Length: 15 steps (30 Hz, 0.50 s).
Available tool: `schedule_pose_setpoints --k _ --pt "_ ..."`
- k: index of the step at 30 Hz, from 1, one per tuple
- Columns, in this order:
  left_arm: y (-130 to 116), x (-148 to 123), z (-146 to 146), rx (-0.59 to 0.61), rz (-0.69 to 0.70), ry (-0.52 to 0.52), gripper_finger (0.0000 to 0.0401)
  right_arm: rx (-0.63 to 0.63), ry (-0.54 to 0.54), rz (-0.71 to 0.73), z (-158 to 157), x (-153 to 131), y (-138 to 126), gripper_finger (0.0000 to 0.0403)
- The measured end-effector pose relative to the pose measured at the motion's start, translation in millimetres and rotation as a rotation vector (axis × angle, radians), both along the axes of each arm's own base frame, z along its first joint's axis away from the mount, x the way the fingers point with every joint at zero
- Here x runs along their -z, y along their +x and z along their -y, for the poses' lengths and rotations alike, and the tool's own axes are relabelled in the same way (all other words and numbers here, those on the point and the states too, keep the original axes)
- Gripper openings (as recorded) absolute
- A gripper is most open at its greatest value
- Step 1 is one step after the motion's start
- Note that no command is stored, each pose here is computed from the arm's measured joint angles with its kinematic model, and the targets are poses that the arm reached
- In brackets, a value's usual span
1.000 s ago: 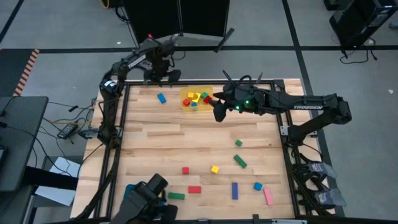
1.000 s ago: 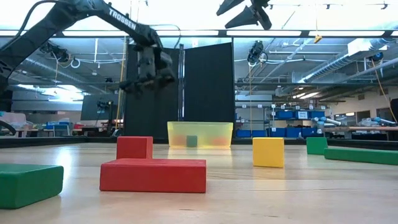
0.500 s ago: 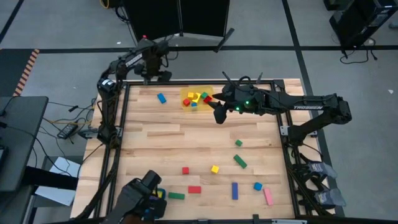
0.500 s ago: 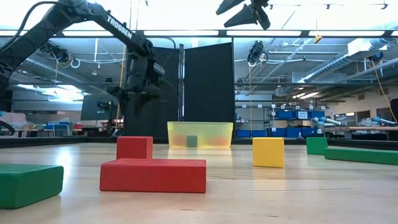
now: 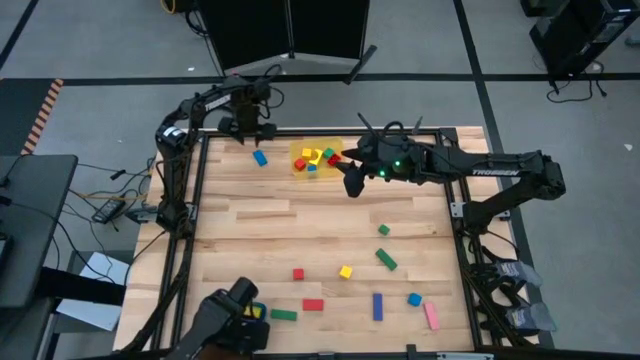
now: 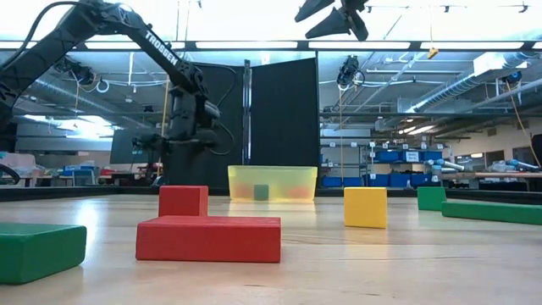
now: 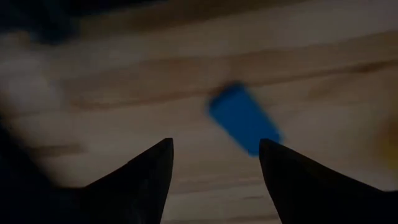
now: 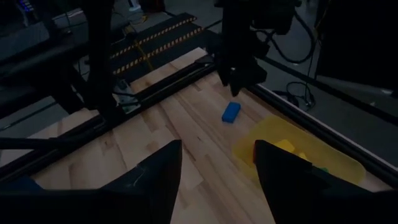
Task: Sort blocks by size
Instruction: Put the blue rectangular block into the blue bin
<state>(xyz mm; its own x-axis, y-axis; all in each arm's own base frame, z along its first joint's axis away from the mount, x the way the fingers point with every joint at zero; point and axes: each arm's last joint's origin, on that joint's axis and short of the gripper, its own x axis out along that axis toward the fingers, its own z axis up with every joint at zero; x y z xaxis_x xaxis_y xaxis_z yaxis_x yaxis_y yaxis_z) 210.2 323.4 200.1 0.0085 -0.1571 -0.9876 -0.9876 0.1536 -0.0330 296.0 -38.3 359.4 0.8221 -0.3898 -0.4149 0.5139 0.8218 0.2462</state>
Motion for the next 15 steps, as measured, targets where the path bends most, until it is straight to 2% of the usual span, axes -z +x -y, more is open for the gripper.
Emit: schedule_pose_setpoints --k 2,4,9,15 --pt "2 3 -2 -0.038 0.082 -0.044 0.0246 0.009 0.001 0.0 2 0 0 0.0213" --pt "3 5 -1 -0.049 0.103 -0.076 0.0246 0.016 0.002 0.001 5 0 -1 0.0213" --pt "3 4 -1 -0.029 0.105 -0.073 0.0246 0.033 0.019 0.011 7 0 -1 0.021" --pt "5 -13 -3 0.04 0.14 -0.056 0.0246 0.032 0.018 0.03 7 -2 0 0.0209"
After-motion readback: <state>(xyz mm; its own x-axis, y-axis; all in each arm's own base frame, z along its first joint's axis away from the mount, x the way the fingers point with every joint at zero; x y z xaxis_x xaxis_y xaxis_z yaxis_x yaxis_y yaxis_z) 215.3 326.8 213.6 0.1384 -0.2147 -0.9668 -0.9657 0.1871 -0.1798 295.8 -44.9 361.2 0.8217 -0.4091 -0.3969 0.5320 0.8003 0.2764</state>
